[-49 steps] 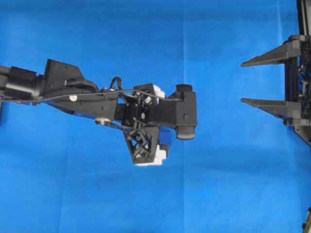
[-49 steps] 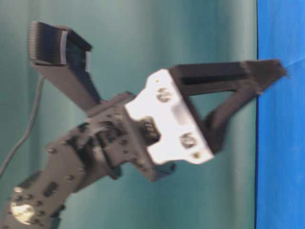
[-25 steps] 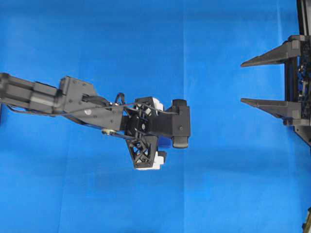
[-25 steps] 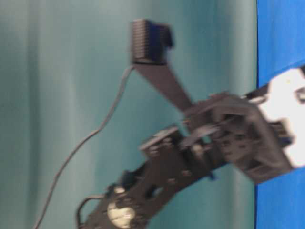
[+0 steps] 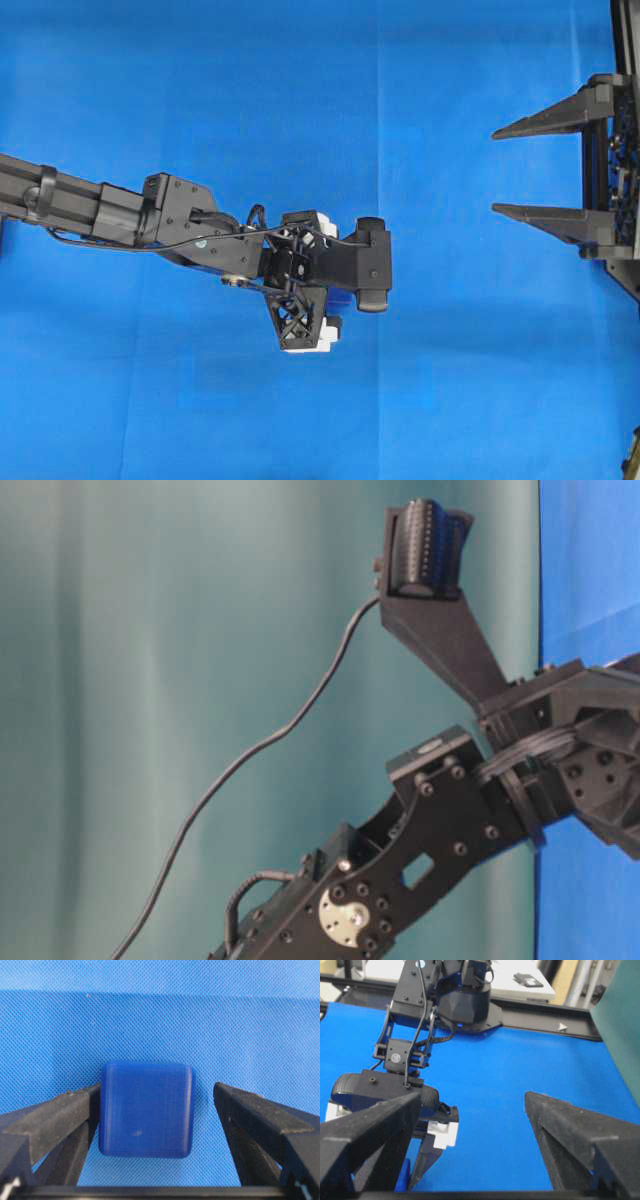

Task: Handover the blue block to the right arm after grasping it with the left arm, then place it in the designated position.
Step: 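Lower the left gripper around the blue cube and close on it, then lift the blue cube with the left gripper and hold it up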

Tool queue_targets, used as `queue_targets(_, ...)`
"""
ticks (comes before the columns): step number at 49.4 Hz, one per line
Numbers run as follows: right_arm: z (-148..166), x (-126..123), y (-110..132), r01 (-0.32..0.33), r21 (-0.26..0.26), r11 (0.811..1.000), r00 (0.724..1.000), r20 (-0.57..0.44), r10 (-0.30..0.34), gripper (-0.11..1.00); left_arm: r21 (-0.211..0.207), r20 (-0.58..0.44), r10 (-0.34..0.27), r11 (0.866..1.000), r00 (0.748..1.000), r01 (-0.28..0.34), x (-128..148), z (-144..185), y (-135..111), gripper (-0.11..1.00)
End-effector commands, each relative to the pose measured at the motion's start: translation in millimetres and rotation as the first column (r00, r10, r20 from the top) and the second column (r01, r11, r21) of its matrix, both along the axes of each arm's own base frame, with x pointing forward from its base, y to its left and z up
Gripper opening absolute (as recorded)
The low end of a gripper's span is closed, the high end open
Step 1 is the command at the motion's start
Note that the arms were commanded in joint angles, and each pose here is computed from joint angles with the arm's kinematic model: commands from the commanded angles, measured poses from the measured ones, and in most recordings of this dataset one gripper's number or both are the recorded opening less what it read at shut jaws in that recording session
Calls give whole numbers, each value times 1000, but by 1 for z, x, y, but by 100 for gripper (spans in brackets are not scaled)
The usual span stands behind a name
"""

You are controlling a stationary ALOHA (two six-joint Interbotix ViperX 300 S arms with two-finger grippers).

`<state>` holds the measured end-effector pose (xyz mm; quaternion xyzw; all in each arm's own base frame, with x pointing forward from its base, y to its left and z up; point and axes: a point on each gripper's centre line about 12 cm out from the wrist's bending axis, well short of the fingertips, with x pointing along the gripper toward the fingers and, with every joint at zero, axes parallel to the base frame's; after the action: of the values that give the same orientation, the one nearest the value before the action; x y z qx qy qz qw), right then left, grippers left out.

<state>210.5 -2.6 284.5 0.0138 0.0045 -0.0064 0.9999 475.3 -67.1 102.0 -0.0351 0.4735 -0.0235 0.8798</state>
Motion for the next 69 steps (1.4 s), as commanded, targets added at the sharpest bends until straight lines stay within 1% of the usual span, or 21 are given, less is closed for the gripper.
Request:
queue_targets(1, 7, 3, -1, 4, 3, 1000, 1000, 18, -4, 98, -3, 34, -2, 1000, 999, 2, 3, 12, 0, 92)
queue_targets(9, 7, 3, 0, 2, 3, 1000, 1000, 20, -2, 98, -3, 29, 7, 1000, 1000, -7, 2, 11, 4, 91)
queue_targets(14, 7, 3, 0, 2, 3, 1000, 1000, 22, -2, 98, -2, 29, 15, 1000, 999, -15, 3, 11, 8, 86)
queue_targets(17, 7, 3, 0, 2, 3, 1000, 1000, 22, -2, 98, 5, 25, 15, 1000, 1000, -15, 2, 11, 10, 75)
queue_targets(21, 7, 3, -1, 4, 3, 1000, 1000, 23, -4, 98, 8, 27, 14, 1000, 1000, -14, 2, 11, 12, 52)
queue_targets(22, 7, 3, -1, 4, 3, 1000, 1000, 23, -4, 98, 8, 27, 13, 1000, 1000, -13, 2, 11, 12, 48)
queue_targets(53, 6, 4, 0, 2, 3, 1000, 1000, 18, -2, 98, 9, 38, 6, 1000, 999, -6, 1, 13, 10, 48)
queue_targets(59, 6, 4, 0, 2, 3, 1000, 1000, 18, -2, 98, 8, 49, 0, 1000, 999, 0, 1, 20, 8, 48)
queue_targets(69, 6, 4, 0, 2, 3, 1000, 1000, 18, -2, 98, 8, 67, -5, 1000, 998, 4, -4, 49, 6, 48)
